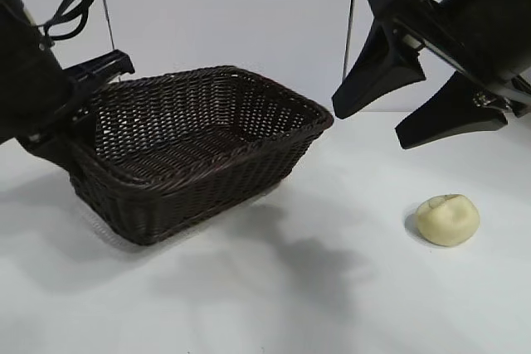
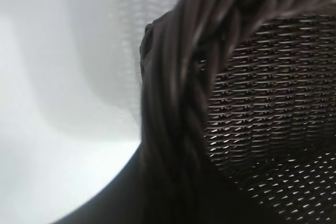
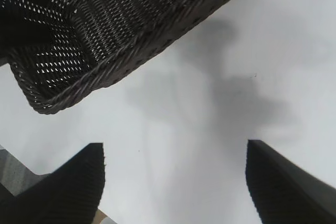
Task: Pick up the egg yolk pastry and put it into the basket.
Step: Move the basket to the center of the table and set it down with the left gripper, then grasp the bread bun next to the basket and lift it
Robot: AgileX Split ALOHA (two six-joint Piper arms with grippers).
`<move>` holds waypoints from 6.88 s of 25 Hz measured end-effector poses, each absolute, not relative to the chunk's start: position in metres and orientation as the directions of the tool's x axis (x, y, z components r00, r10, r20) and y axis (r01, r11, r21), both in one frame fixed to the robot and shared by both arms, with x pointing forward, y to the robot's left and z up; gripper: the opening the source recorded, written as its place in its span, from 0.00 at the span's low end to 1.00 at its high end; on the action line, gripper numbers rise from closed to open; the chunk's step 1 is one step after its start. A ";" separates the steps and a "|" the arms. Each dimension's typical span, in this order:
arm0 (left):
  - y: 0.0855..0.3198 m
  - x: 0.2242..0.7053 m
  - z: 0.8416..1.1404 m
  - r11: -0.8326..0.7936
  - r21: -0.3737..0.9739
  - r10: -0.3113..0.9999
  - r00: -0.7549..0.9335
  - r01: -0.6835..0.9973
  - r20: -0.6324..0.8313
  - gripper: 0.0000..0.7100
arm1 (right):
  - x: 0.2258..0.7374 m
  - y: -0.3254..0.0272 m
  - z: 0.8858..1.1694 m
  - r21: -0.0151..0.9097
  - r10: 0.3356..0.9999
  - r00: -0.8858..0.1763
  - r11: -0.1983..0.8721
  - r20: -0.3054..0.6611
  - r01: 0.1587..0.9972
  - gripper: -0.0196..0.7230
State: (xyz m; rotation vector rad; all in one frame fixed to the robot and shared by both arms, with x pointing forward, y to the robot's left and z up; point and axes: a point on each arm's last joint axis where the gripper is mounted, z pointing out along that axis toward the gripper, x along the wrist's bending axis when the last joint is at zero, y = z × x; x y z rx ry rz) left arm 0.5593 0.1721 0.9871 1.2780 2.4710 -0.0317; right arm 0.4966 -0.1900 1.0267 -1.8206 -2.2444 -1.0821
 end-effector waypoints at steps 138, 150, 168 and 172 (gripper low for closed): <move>0.294 0.449 1.151 -0.065 0.463 0.998 0.062 0.884 0.020 0.93 | 0.498 -0.190 1.027 0.485 0.842 -0.300 0.052 0.449 0.873 0.76; 0.299 0.323 1.103 -0.064 0.527 0.998 0.062 0.847 0.023 0.93 | 0.498 -0.190 1.027 0.485 0.842 -0.300 0.052 0.449 0.873 0.76; 0.301 0.277 1.037 -0.043 0.655 0.999 0.044 0.754 0.014 0.93 | 0.498 -0.190 1.026 0.481 0.840 -0.301 0.055 0.451 0.875 0.76; 0.301 0.270 1.038 -0.041 0.692 0.999 0.043 0.721 0.015 0.93 | 0.498 -0.190 1.026 0.482 0.840 -0.301 0.054 0.451 0.875 0.76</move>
